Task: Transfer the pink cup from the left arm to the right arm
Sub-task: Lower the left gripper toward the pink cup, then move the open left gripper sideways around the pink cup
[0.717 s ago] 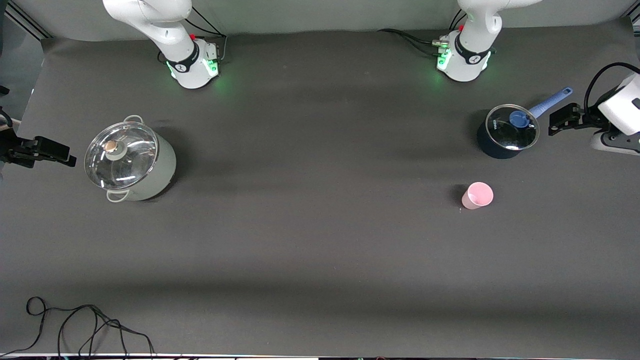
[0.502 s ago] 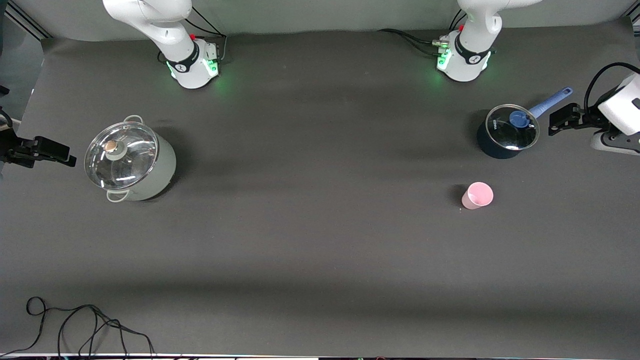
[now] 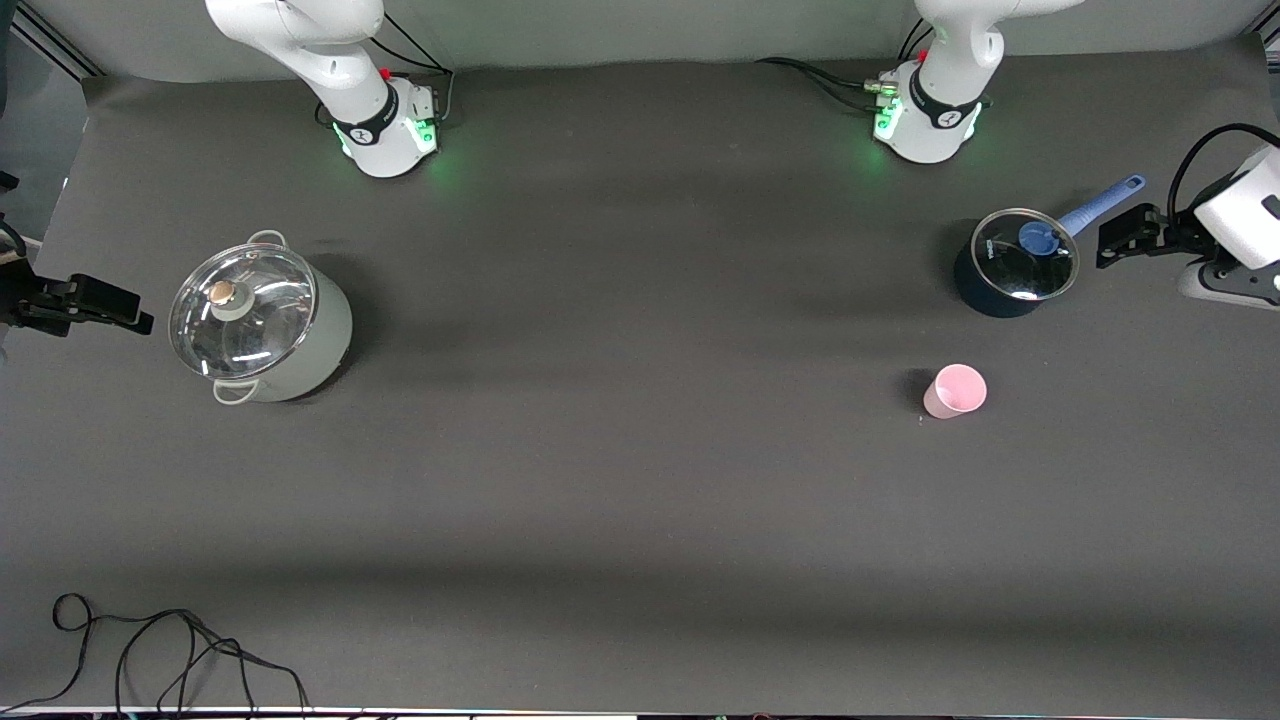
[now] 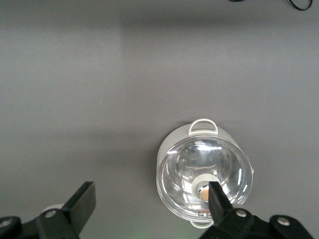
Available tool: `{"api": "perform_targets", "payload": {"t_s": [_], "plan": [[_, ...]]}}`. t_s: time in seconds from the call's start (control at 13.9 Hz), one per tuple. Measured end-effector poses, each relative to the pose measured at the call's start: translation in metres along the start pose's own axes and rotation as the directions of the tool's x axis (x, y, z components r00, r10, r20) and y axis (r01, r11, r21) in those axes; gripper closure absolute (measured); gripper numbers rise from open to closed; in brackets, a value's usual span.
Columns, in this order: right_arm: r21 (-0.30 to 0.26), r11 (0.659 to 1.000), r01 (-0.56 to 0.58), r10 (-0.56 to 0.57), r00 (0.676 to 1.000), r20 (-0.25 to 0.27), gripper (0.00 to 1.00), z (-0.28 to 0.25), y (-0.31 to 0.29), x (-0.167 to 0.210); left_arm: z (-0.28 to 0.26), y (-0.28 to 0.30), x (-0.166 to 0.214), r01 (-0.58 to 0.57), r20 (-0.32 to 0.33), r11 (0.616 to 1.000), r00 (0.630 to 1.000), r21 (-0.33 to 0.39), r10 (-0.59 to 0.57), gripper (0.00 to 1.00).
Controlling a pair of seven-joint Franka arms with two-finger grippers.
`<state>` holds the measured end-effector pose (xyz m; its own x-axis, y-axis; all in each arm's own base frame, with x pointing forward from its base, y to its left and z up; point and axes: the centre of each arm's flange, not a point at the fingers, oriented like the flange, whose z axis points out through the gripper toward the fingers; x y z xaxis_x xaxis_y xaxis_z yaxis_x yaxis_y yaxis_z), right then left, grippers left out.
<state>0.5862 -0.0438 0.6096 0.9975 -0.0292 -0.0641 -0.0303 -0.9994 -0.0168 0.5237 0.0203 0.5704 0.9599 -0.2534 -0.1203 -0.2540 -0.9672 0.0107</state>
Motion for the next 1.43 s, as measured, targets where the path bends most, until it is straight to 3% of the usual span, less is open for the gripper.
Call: {"api": "perform_targets", "payload": {"t_s": [0.22,0.43,0.72,0.93,1.15,1.43], "plan": [[-0.001,1.0,-0.001,0.001,1.0,-0.017,0.0,-0.002,0.0,0.002,0.005,-0.015,-0.002,-0.142,0.006,0.99,0.99,-0.009,0.142,0.0],[-0.001,1.0,0.0,0.0,1.0,-0.028,0.0,-0.003,0.0,0.003,0.015,-0.026,0.004,-0.321,0.008,0.947,0.947,-0.027,0.321,0.0],[-0.002,1.0,-0.003,0.003,0.999,-0.046,0.0,-0.009,0.002,0.003,0.041,-0.049,0.02,-0.546,-0.048,0.833,0.838,-0.086,0.544,0.0],[-0.002,1.0,-0.003,0.003,0.999,-0.039,0.0,-0.005,0.002,0.004,0.069,-0.082,0.032,-0.686,-0.102,0.723,0.727,-0.078,0.679,0.0],[-0.002,1.0,-0.003,0.003,0.999,-0.041,0.0,-0.006,0.002,0.003,0.094,-0.11,0.039,-0.783,-0.223,0.617,0.617,-0.079,0.754,0.0],[0.007,1.0,0.004,-0.004,0.999,-0.041,0.0,-0.006,-0.003,0.004,0.181,-0.172,0.044,-0.871,-0.505,0.482,0.457,-0.09,0.732,0.0]]}}
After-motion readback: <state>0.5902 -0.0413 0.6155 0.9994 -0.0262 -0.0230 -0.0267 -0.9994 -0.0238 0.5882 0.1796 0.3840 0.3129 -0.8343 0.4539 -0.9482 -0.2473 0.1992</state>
